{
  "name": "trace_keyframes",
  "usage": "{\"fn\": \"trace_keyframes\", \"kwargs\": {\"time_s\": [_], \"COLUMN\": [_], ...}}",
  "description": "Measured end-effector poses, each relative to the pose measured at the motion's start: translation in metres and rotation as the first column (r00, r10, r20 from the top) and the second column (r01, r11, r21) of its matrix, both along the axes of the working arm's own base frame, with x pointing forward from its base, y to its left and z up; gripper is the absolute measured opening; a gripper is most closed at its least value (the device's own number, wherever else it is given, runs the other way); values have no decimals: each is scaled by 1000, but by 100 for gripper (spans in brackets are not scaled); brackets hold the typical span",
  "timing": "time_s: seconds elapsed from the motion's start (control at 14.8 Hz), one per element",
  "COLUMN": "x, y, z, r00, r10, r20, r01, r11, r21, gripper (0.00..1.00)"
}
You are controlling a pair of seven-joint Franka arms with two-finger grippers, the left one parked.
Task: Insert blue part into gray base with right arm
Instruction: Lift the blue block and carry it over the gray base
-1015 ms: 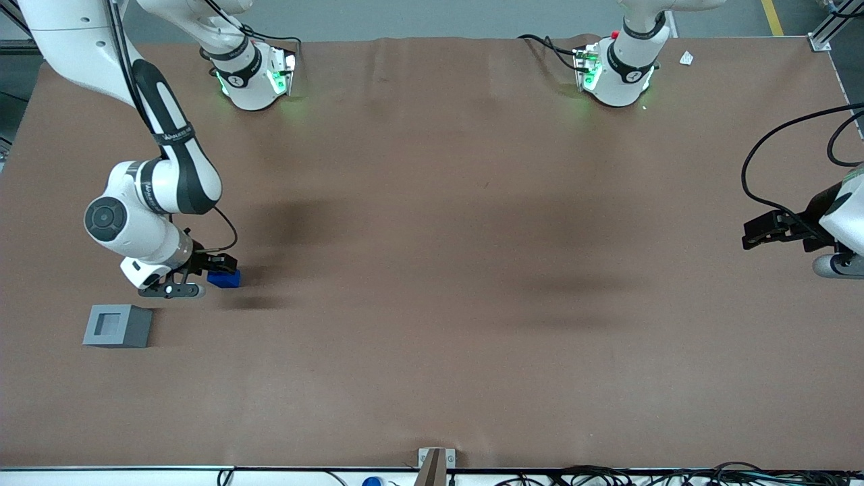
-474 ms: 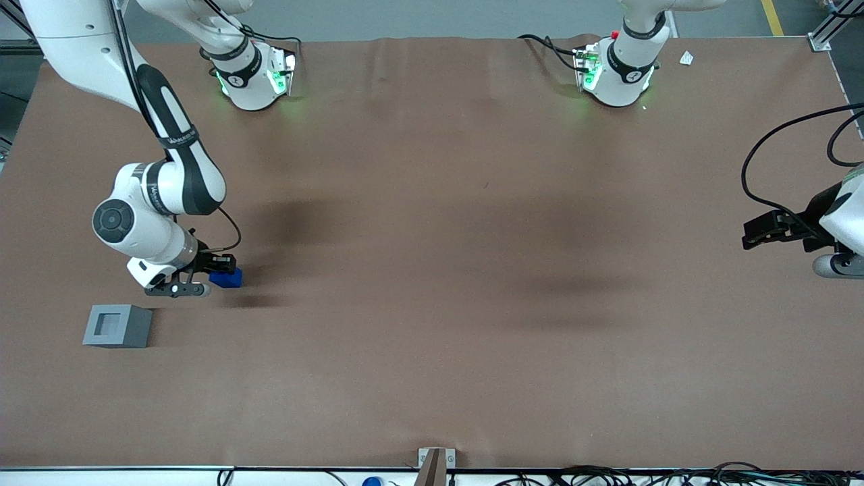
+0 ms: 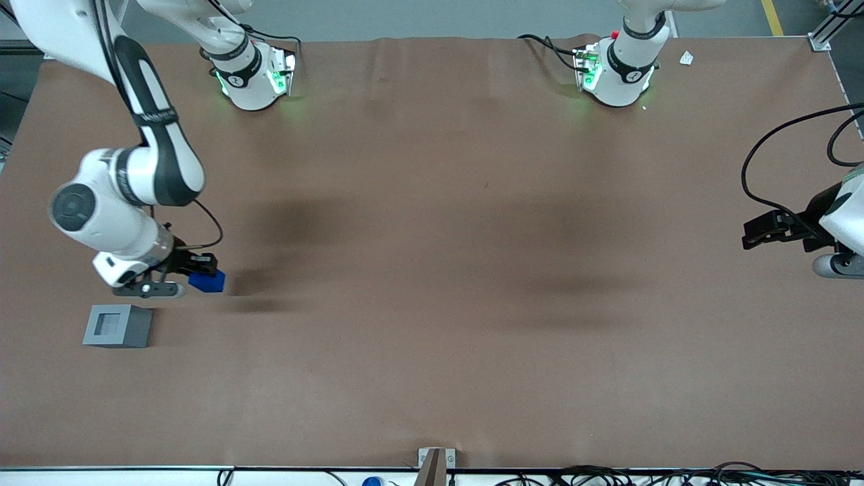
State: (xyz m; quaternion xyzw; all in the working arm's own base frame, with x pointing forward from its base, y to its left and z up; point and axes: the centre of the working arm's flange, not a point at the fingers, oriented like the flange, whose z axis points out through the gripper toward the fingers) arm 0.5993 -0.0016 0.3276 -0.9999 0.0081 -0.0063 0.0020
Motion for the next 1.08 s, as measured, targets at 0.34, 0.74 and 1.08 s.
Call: {"fn": "trace_keyframes", "kwargs": {"time_s": [0.34,0.74,1.08], "x": [19,47,78], "y": [-52,-146,-181], "z": [71,60,39], "r00": [999,998,997], "r10": [-35,-52,-38], "r20": [10,-31,-64], "r01": [35,51,35], "r11": [999,998,998], "r21": [-8,-38,-53], "gripper": [51,51,51]}}
